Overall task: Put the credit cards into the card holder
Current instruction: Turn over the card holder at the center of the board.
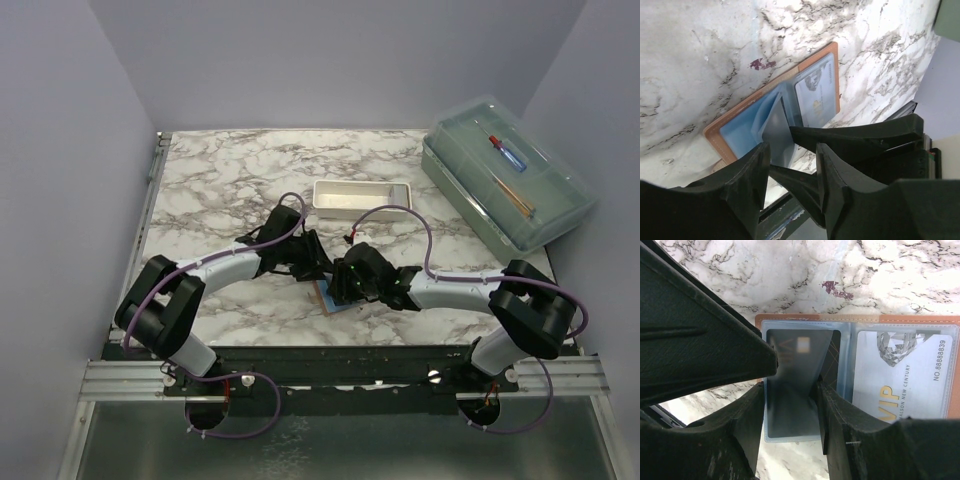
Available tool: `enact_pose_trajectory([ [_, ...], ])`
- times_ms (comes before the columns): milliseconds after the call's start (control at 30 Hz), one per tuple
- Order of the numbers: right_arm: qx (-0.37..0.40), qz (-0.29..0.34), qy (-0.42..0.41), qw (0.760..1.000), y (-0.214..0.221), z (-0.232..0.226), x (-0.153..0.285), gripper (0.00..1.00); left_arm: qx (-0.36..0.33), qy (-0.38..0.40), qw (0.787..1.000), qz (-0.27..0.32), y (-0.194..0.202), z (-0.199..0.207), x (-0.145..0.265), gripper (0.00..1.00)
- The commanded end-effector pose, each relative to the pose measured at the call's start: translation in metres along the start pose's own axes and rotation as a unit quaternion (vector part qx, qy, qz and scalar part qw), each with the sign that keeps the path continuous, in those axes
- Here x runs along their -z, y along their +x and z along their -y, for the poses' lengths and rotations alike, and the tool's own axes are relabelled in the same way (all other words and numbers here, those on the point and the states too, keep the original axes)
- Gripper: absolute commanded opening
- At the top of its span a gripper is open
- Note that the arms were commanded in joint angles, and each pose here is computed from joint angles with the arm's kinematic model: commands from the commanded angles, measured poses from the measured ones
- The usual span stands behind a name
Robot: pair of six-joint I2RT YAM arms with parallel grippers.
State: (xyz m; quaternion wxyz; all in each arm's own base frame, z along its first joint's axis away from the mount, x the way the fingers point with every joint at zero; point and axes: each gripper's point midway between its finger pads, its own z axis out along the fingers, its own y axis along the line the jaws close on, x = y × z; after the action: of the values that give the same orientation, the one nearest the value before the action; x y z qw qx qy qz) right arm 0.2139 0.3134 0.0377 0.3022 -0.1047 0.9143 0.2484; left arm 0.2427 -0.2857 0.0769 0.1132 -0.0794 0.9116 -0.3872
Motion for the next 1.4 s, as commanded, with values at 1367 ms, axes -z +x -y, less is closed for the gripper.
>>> enact_pose_trajectory([
  [1367, 0.004, -0.027, -0.007, 1.0, 0.012, 0.002, -0.001, 0.5, 0.006, -0.002, 1.0, 0.019, -0.002, -0.006, -0.001, 0.3],
])
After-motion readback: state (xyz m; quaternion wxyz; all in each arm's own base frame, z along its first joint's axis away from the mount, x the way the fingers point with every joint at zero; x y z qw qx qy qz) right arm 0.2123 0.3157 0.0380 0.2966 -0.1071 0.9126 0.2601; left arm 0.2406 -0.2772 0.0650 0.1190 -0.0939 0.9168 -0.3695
